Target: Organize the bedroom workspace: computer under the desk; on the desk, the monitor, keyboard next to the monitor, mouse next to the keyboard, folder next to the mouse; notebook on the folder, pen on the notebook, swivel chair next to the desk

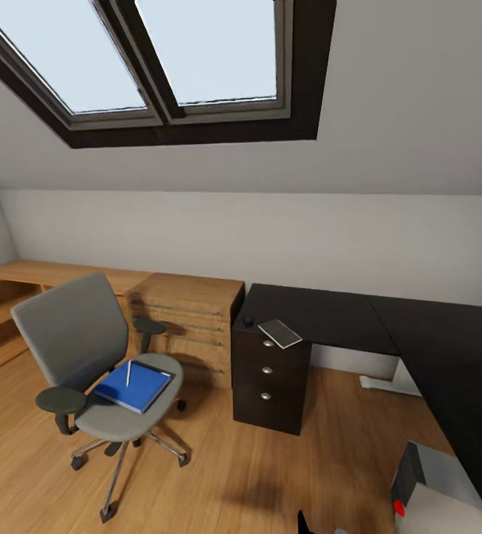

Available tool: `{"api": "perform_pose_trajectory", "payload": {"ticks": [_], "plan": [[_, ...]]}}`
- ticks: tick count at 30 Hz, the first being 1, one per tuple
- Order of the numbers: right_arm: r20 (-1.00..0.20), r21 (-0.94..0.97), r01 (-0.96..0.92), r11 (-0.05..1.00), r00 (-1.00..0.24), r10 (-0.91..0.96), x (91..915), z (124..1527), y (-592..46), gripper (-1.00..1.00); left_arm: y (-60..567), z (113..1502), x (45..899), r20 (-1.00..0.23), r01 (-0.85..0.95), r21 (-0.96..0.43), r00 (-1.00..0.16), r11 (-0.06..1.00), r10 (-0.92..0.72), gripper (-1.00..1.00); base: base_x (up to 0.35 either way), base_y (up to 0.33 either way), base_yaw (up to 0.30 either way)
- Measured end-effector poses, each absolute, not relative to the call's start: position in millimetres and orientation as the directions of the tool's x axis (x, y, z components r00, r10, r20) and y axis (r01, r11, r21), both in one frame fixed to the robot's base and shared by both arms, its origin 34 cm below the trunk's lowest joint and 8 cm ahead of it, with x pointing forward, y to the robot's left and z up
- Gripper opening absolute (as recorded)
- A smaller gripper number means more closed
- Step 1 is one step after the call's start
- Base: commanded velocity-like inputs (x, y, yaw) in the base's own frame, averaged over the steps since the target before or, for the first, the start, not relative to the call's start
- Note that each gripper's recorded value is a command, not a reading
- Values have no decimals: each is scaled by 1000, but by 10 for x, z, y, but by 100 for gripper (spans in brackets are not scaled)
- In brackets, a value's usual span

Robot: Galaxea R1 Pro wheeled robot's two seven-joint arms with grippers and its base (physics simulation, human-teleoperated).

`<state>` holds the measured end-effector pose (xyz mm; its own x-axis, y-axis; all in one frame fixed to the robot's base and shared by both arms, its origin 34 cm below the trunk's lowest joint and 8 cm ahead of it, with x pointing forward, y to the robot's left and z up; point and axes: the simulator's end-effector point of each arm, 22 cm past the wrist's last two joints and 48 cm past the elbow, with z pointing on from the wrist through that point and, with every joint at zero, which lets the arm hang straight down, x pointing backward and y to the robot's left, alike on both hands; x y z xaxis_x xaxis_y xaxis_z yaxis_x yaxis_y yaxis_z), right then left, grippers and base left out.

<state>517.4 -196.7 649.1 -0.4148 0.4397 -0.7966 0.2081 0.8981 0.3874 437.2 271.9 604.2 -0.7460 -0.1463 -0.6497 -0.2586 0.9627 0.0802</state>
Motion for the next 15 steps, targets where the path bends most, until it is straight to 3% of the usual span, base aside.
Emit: {"api": "perform_pose_trajectory", "payload": {"ticks": [15], "plan": [[-810, 385, 209, 899, -391, 437, 5190, 6669, -1992, 100, 2722, 6187, 4381, -653, -261, 78, -742, 962, -148, 100, 0, 0, 0]]}}
